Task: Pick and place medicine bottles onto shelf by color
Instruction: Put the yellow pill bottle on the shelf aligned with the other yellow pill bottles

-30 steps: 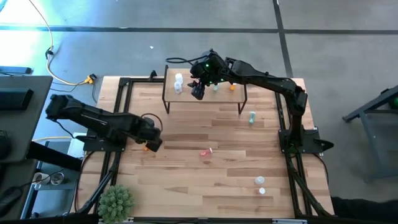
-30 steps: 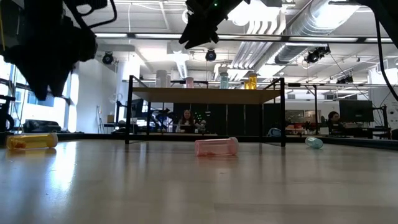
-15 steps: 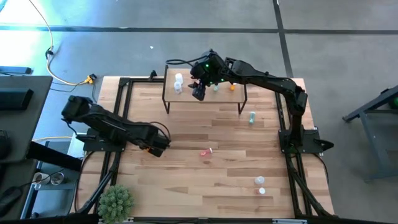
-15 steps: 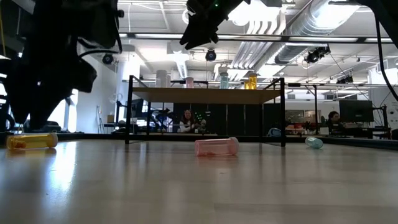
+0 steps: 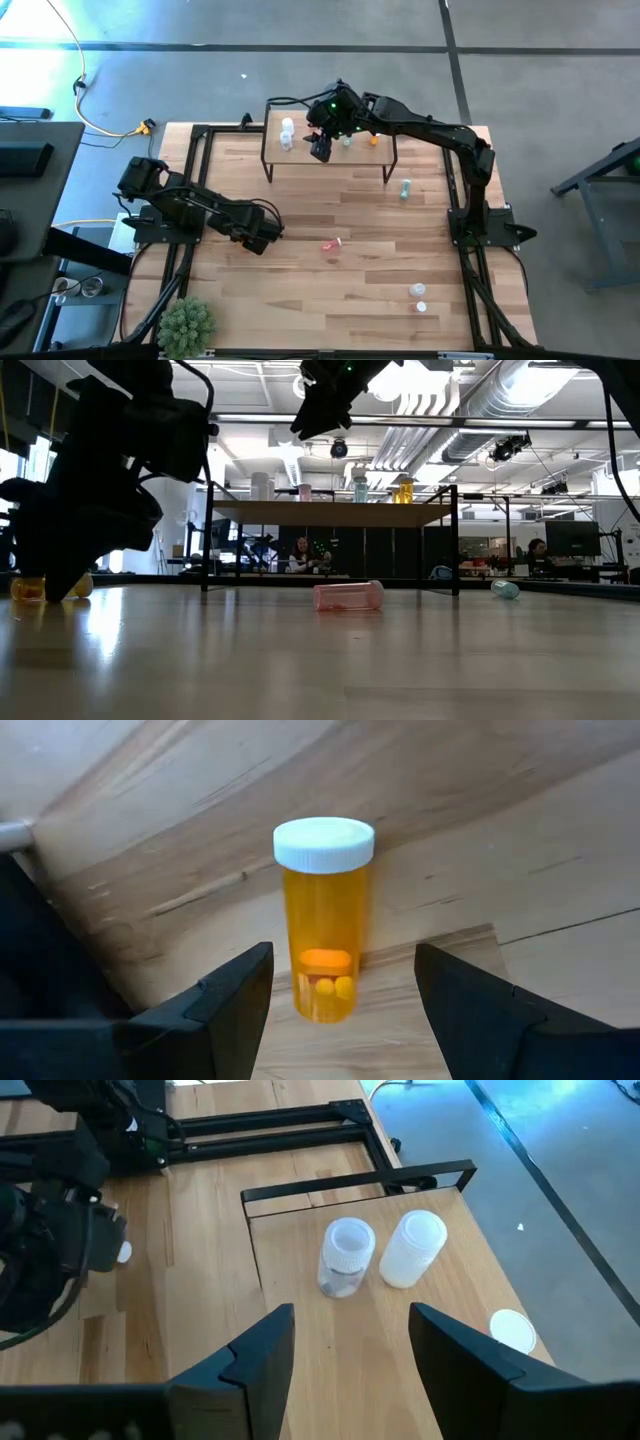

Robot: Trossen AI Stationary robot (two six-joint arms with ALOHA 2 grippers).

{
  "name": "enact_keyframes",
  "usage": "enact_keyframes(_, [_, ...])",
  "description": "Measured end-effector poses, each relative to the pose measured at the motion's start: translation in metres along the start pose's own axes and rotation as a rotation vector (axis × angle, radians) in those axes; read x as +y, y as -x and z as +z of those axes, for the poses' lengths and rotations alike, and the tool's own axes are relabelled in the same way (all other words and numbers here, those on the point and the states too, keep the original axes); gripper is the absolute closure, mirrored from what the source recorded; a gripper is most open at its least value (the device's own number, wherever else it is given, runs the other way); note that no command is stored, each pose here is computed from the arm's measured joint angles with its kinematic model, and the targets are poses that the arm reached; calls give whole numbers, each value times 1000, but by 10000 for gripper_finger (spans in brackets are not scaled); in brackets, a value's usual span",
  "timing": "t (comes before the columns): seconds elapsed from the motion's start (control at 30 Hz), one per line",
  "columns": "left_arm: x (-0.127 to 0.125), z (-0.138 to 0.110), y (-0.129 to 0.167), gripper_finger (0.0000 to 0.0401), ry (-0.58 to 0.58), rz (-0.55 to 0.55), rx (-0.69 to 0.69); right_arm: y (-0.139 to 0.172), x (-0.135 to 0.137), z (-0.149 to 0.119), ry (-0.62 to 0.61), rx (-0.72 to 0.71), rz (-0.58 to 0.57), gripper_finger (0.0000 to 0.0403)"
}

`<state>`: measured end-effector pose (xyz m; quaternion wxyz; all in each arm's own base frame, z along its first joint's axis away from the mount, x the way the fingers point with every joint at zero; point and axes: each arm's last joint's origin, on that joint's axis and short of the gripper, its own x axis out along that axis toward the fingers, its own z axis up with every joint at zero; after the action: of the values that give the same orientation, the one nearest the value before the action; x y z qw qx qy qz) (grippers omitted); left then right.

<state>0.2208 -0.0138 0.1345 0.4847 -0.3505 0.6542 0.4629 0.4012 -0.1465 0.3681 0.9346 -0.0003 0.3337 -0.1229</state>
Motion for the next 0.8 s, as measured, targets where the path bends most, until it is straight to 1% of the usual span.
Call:
enact_keyframes(0.23, [-2, 5, -3, 165, 4, -4, 32, 10, 0, 3, 19, -21, -3, 214])
enact_keyframes(0.33, [-2, 5, -3, 175, -7, -7, 32, 14, 0, 4, 20, -30, -5, 214])
enact_keyframes(0.43, [-3, 5, -4, 199, -39, -17, 40, 14, 0, 5, 20, -31, -5, 214])
enact_keyframes(0.6, [-4, 5, -4, 251, -62, -29, 44, 15, 0, 4, 20, -24, -4, 214])
enact_keyframes(0.8, [-6, 5, -4, 305, -129, -54, 41, 17, 0, 3, 26, -9, -2, 215])
